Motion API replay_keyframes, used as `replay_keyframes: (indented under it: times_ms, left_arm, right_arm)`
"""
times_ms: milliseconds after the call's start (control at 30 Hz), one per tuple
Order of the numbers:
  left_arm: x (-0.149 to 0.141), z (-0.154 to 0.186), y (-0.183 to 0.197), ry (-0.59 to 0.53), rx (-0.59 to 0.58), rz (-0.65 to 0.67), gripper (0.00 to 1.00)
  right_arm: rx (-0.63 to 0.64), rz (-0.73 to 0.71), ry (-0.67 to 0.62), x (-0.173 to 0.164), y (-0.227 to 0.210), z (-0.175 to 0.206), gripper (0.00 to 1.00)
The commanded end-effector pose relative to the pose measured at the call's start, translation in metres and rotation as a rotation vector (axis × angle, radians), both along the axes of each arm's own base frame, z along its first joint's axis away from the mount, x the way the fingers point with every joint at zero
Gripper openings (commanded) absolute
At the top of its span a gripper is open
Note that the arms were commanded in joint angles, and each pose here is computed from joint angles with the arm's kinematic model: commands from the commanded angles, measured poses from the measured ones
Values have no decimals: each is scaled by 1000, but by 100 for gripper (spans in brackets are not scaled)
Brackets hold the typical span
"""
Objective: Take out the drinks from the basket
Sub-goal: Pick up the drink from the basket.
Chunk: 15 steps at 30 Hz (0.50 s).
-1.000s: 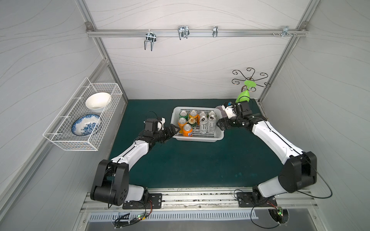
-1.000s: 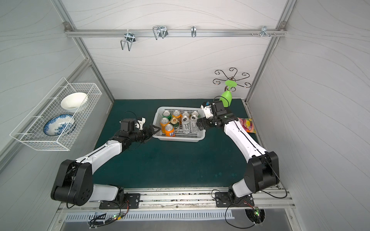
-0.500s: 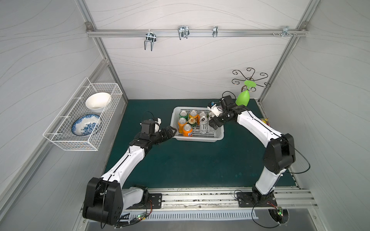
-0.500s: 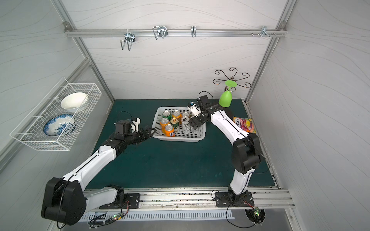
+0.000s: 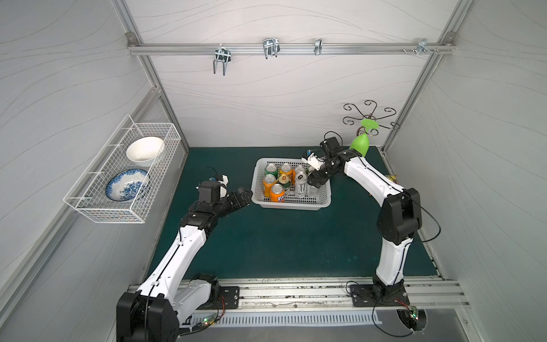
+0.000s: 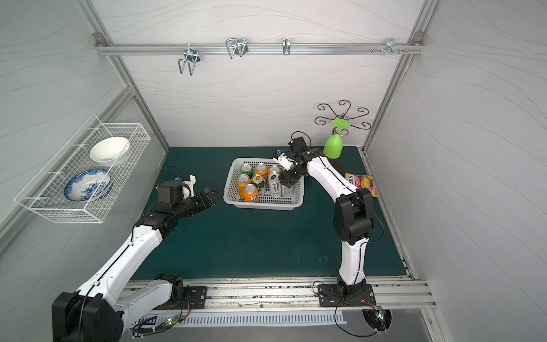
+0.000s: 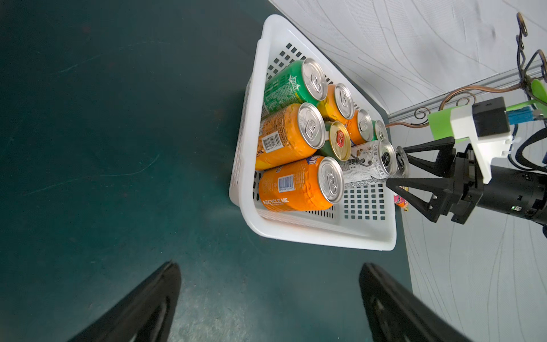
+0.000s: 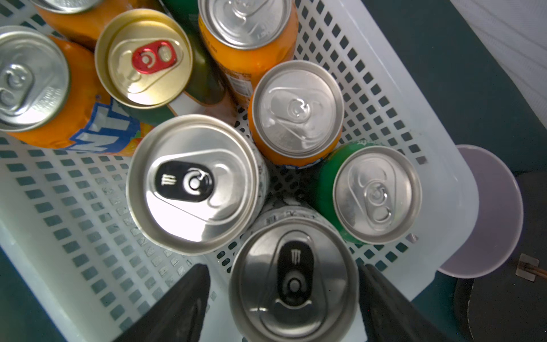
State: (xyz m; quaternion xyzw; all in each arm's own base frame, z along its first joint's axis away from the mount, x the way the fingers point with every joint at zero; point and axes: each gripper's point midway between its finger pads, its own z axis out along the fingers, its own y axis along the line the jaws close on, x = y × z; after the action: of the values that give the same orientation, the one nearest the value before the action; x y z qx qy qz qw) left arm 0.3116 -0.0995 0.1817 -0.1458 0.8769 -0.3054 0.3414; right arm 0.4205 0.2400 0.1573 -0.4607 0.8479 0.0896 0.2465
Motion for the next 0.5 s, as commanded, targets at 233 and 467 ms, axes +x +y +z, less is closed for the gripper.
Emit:
replay_keyframes:
  times_ms: [233,467]
  left_arm:
    - [2,0,4,-17,17,5,98]
    - [1,0,4,-18,17,5,99]
  right_arm:
    - [-10,16,55,-4,1,-13,70]
    - [24,-23,-5,-5,-3,5,55]
